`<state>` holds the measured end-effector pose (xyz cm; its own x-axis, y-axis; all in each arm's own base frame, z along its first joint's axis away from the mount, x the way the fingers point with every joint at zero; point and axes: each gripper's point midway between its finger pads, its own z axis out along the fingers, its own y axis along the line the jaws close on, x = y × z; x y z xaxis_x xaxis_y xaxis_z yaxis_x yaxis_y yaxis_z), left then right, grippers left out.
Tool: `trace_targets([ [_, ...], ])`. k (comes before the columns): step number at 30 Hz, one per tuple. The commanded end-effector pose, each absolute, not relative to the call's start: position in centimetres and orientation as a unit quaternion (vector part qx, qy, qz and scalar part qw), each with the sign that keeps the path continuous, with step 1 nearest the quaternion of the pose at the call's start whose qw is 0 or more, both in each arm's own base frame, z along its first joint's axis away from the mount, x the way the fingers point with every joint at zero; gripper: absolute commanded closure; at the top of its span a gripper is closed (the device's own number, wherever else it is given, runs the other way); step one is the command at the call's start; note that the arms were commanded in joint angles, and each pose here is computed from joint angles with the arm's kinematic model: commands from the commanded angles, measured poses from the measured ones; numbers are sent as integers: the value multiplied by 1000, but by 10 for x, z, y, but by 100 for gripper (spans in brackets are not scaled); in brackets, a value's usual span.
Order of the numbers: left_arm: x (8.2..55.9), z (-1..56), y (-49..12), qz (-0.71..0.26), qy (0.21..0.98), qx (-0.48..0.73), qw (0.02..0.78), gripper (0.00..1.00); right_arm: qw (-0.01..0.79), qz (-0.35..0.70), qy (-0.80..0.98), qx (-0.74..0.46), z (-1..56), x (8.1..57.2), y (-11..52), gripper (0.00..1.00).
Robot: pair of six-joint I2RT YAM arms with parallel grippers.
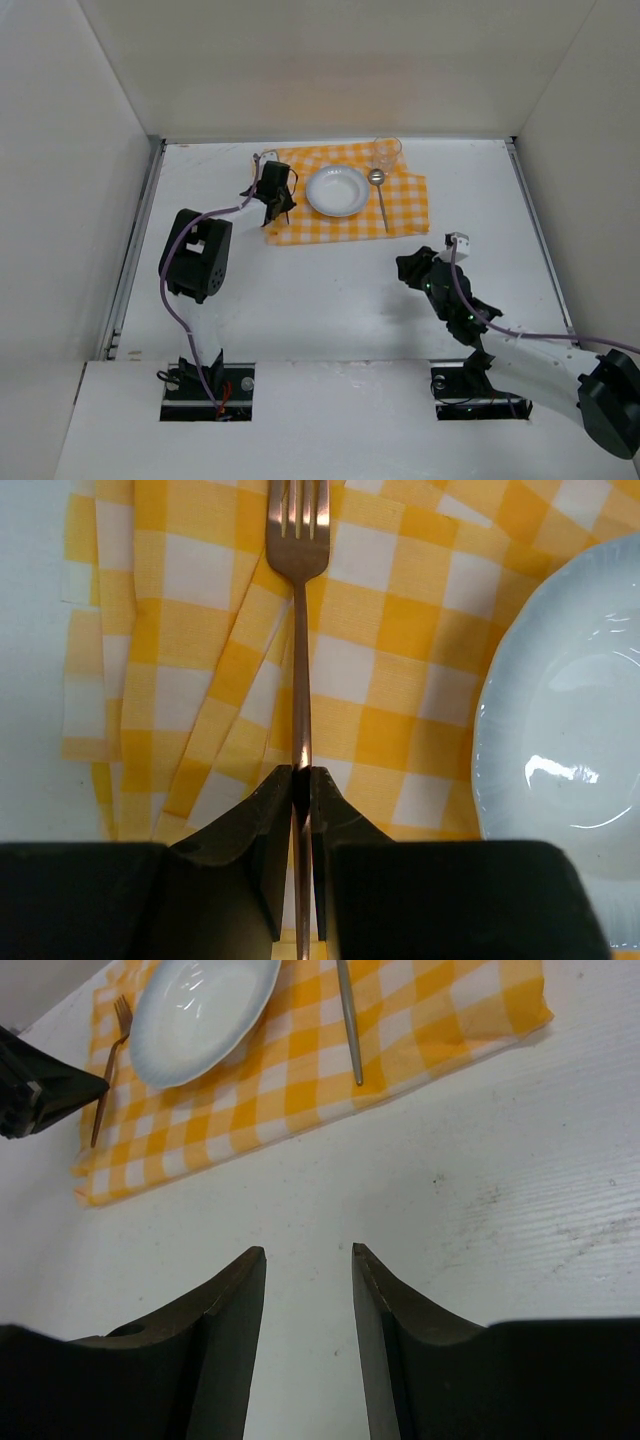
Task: Set the dinner table for one person
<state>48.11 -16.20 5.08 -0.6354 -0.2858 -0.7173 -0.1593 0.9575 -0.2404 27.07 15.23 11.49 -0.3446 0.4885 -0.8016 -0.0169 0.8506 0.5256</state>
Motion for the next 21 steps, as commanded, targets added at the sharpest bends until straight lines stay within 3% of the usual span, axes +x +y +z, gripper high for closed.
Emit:
trace_targets([
  [1, 488, 66, -174, -97, 895, -112, 420, 94, 581, 250, 759, 154, 146, 282, 160, 54],
  [8, 482, 66, -154, -53, 894, -118, 430, 78, 579, 246, 762, 153, 143, 284, 161, 54],
  [16, 447, 111, -122, -22, 864, -152, 480, 46, 582, 245, 760, 153, 145, 283, 159, 53],
  [17, 439, 115, -118, -19, 859, -158, 487, 37, 583, 244, 760, 154, 145, 283, 159, 53],
  [18, 429, 119, -114, -17, 855, -162, 492, 14, 585, 242, 758, 156, 146, 283, 157, 53],
  [19, 419, 123, -111, -18, 852, -164, 497, 0, 586, 242, 757, 156, 146, 283, 157, 52],
  [21, 398, 126, -103, -20, 847, -168, 503, 0, 582, 242, 761, 153, 143, 283, 159, 50],
])
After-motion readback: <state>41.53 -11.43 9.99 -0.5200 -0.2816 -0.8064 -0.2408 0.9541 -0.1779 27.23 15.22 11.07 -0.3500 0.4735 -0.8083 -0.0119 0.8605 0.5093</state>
